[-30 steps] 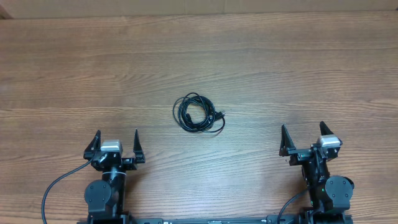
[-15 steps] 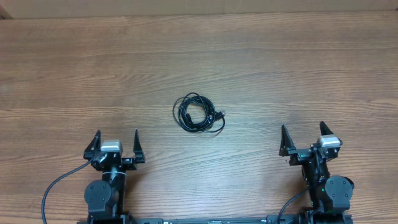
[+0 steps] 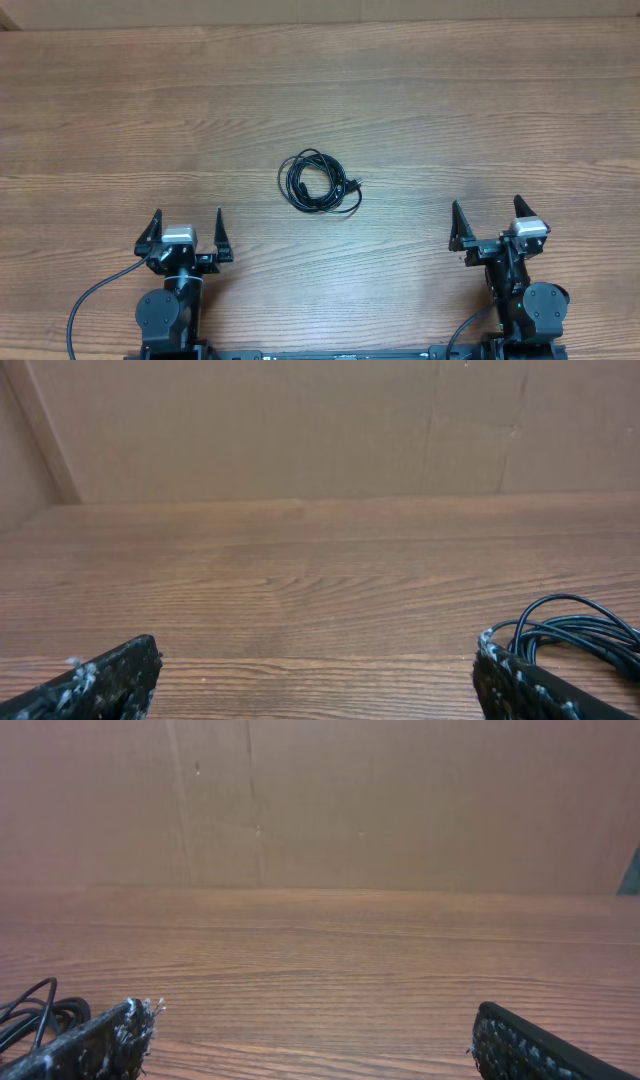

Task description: Untangle cables

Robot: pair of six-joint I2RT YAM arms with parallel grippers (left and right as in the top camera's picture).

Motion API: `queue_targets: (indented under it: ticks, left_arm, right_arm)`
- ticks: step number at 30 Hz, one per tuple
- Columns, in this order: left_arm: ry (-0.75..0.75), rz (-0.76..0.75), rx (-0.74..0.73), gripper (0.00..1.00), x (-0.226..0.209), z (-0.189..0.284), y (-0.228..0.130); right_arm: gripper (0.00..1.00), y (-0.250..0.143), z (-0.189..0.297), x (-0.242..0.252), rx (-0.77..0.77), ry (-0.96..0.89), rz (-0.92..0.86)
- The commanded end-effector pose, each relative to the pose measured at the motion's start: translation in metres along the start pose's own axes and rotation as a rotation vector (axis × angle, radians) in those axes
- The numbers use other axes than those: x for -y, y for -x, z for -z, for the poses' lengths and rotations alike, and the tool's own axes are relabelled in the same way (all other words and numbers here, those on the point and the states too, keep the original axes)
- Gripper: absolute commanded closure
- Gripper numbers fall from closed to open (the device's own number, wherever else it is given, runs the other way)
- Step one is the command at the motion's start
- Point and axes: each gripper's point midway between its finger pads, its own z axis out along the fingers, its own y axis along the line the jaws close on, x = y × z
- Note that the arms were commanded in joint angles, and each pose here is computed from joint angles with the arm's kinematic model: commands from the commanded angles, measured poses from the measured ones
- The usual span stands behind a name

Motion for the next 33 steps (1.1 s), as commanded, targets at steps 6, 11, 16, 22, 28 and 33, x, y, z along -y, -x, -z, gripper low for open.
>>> queue_targets:
  ticks: [6,11,16,22,28,33]
  left_arm:
    - [-0.014,-0.01,0.006,0.0,0.002,0.0,0.0]
    - [-0.014,0.019,0.006,0.0,0.002,0.0,0.0]
    - [-0.014,0.039,-0.003,0.0,0.002,0.001,0.0]
    - [-0.014,0.058,-0.027,0.0,0.002,0.003,-0.001]
    - [-0.014,0.061,-0.102,0.0,0.002,0.011,-0.002]
    - [-0.014,0.071,-0.156,0.0,0.002,0.016,-0.002]
  right_arm:
    - [0.0,0.003,0.0,-0.004,0.022,0.027,-0.001]
    - [0.0,0.003,0.0,-0.002,0.023,0.018,-0.035]
    - [0.0,0.008,0.001,0.001,0.032,-0.002,-0.101]
    - [0.0,0.013,0.003,0.001,0.018,-0.004,-0.107]
    - [0.0,0.014,0.007,0.001,-0.025,-0.011,-0.112]
    - [0.0,0.021,0.012,0.002,-0.044,-0.019,-0.114]
